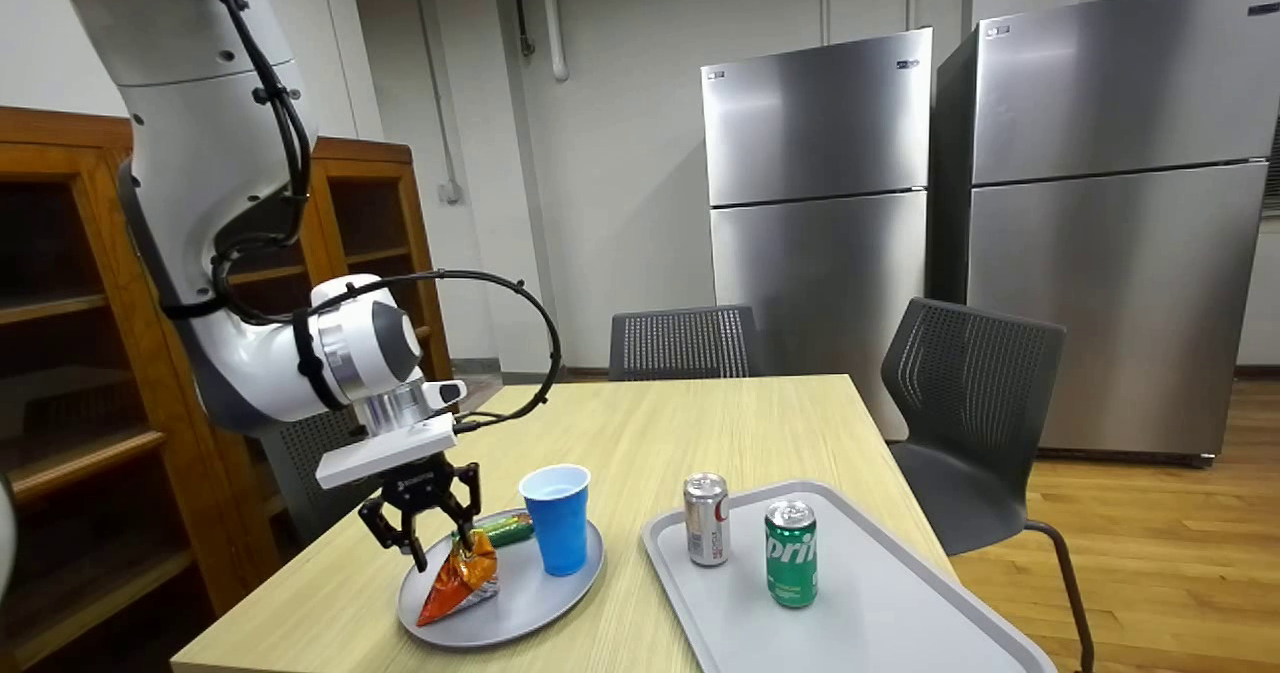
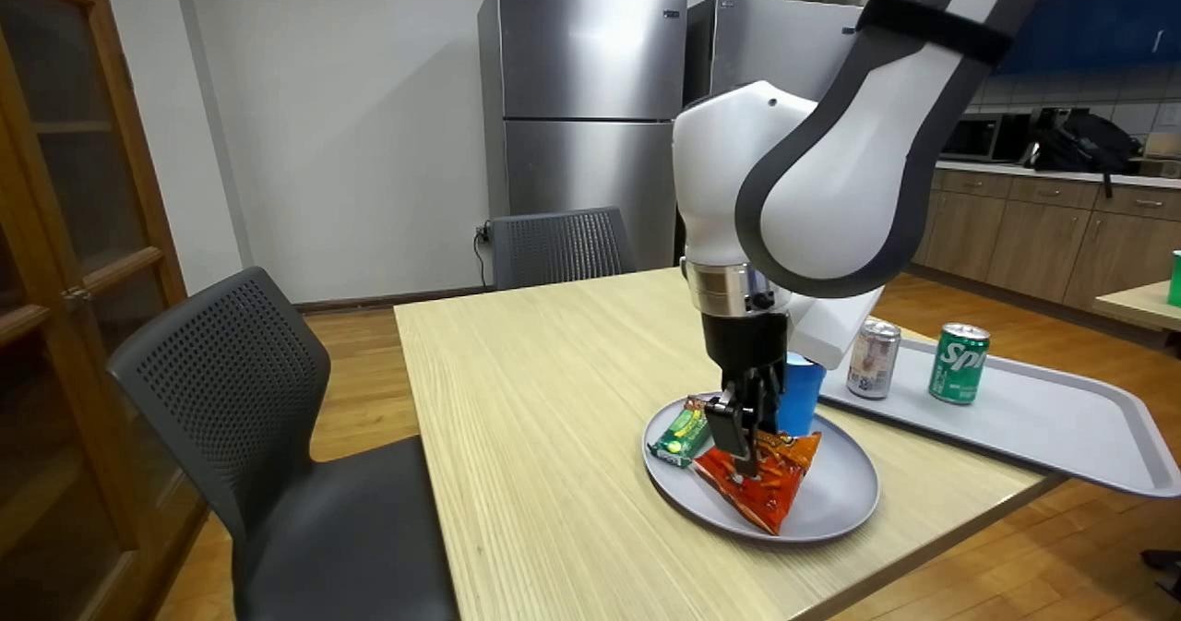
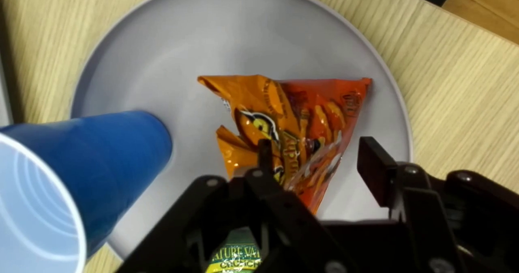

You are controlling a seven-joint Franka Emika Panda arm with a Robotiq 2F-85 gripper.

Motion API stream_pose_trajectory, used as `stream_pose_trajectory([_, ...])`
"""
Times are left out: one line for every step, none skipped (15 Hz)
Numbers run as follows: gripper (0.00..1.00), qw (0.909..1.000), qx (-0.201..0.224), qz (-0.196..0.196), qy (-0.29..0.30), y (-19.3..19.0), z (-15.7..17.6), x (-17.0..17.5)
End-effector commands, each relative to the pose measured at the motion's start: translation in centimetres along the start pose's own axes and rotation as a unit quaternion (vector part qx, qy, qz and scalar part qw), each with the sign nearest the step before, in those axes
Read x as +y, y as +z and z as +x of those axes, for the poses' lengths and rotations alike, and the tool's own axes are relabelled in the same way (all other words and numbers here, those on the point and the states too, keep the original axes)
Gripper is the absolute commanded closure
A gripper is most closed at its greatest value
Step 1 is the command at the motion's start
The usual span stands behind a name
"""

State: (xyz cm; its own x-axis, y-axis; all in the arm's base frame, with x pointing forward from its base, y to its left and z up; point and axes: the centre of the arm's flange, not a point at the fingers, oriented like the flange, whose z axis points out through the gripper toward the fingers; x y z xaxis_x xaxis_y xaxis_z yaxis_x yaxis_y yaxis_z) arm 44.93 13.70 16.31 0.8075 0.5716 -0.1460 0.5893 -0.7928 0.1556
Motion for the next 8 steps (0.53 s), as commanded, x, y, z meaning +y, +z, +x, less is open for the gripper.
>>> stream_pose_trajectory([0.73,0.9999,0.006,-0.008,-0.001,0.22,0.66,-0.19])
stream_pose_trajectory([0.82,0.9999,0.006,-0.008,-0.001,0.24,0.68,-0.21])
stream_pose_trajectory([0.88,0.9999,0.007,-0.008,-0.001,0.25,0.71,-0.21])
stream_pose_trajectory([0.97,0.9999,0.007,-0.008,-0.001,0.22,0.66,-0.18])
stream_pose_trajectory([1.0,0.9999,0.007,-0.008,-0.001,0.22,0.68,-0.17])
stream_pose_trajectory([1.0,0.9999,0.007,-0.008,0.0,0.21,0.71,-0.14])
stream_pose_trajectory([1.0,0.9999,0.008,-0.008,0.0,0.17,0.72,-0.13])
stream_pose_trajectory([1.0,0.9999,0.008,-0.008,0.0,0.13,0.71,-0.11])
